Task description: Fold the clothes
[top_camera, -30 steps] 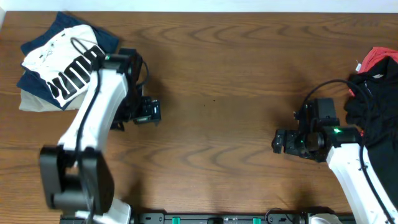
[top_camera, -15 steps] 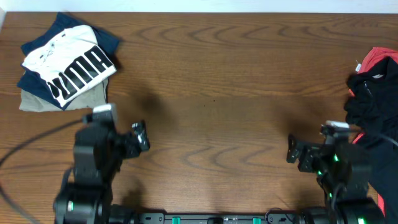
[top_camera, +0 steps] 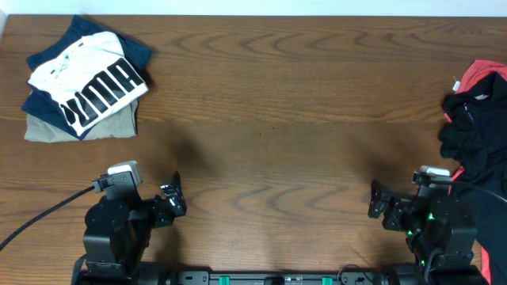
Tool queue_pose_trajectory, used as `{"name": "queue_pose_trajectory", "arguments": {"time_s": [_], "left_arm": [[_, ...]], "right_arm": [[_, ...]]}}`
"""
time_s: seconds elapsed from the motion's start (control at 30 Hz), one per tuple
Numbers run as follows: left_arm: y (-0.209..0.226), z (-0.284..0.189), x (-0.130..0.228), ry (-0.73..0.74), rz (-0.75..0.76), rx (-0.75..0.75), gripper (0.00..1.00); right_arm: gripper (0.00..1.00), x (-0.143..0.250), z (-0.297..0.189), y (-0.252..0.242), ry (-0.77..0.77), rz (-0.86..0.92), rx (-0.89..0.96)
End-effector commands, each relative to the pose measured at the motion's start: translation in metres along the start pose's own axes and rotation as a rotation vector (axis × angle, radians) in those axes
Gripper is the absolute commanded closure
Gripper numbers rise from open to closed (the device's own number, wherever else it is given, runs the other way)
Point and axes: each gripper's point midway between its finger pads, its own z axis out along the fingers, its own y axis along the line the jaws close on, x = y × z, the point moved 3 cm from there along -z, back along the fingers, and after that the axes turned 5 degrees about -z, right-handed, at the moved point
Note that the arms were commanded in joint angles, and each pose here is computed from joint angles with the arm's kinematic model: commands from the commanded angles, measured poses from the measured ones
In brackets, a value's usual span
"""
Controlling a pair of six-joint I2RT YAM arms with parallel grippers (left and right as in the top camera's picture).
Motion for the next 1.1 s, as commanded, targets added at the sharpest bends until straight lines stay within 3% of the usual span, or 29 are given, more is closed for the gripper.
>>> {"name": "queue_pose_trajectory", "arguments": {"time_s": [0.0,0.27,0.37,0.8,1.07], "left_arm": [[0.002,0.0,0.0,-0.004,-0.003,-0.012,0.02],[0.002,0.0,0.0,-0.004,-0.003,-0.012,0.02],[0.002,0.0,0.0,-0.004,-0.003,-0.012,0.02],[0.002,0.0,0.0,-0.004,-0.003,-0.012,0.02],[0.002,0.0,0.0,-0.004,-0.003,-0.012,0.02]], "right_arm": [[0.01,0.009,0.001,-0.002,0.037,-0.008,0.01],[0.01,0.033,-0.001,-0.005,0.148,-0.012,0.028],[0.01,0.032,-0.005,-0.006,0.107,-0.012,0.028],[0.01,-0.015,0.006,0.002,-0.467,-0.188,-0.032],[0.01,-0.032,0.025,0.002,-0.681,-0.291,0.011]]}}
